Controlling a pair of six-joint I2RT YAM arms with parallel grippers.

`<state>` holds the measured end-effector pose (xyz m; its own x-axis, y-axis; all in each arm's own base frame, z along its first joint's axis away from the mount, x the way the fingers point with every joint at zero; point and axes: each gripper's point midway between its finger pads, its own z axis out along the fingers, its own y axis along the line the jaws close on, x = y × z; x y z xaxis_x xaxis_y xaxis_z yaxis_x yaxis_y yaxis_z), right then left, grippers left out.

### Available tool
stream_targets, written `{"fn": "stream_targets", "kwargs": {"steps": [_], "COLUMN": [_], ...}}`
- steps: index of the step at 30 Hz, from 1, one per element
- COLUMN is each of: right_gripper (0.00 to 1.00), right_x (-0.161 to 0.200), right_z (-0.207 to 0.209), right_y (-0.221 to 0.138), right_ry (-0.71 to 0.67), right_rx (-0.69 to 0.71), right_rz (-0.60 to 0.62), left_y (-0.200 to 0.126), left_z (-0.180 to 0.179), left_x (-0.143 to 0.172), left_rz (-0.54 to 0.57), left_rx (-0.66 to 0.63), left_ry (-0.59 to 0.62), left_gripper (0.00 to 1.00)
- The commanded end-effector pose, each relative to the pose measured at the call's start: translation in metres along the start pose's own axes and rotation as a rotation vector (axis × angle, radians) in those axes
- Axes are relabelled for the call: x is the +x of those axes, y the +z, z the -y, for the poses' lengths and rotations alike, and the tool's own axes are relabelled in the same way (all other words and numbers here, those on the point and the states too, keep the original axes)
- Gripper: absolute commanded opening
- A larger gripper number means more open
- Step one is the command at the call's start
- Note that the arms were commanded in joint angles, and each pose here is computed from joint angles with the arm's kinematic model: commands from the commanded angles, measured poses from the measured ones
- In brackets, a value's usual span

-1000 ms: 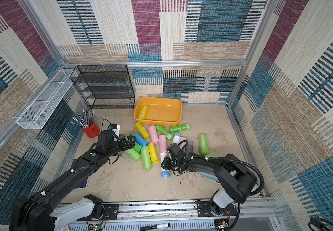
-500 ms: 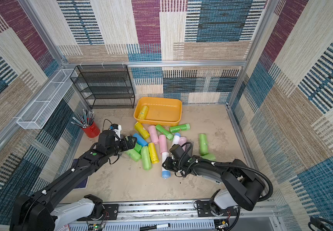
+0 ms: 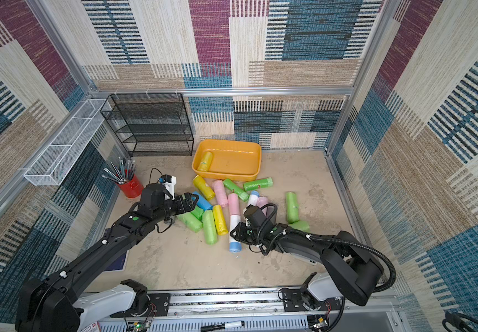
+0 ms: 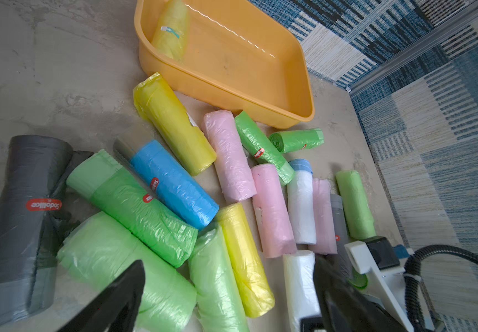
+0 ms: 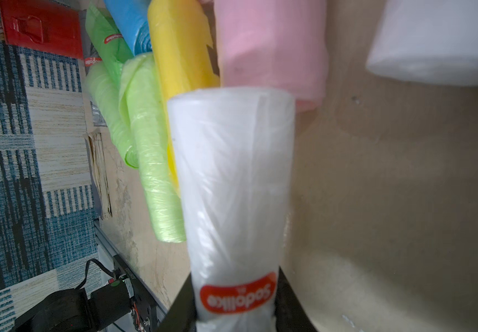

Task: Put the roll of trash bags into the storage box
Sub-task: Pick up the roll of trash bags from the center of the board.

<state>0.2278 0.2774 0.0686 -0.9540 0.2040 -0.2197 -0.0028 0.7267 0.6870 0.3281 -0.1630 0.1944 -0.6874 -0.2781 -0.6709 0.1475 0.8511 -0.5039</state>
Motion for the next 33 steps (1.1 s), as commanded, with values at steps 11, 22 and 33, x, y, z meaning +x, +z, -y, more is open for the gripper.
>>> {"fn": "stream_targets", "kwargs": {"steps": [11,22,33], "right_gripper": [0.18,0.18,0.18], "right_x": [-0.015,-0.022,-0.043], "right_z": [-0.037,-0.051,-0.077], "right_y": [0.006,0.009,-0.010], "right_ry": [0.022,0.033,-0.028], "right_rx": [-0.135,-0.190,-0.212], "right_rz": [0.018,0.031,0.101], "left_y": [-0.009,-0.018,-0.025], "left_z": [0.007,0.019,0.024], "left_x": [0.000,0.004,-0.001], "left_rz": [-0.012,-0.037,-0.019], "left_rx": [0.027,0.089,0.103], "left_ry": [-0.056,-0.080,-0.078], "left_gripper": [0.93,0.92,0.91]}}
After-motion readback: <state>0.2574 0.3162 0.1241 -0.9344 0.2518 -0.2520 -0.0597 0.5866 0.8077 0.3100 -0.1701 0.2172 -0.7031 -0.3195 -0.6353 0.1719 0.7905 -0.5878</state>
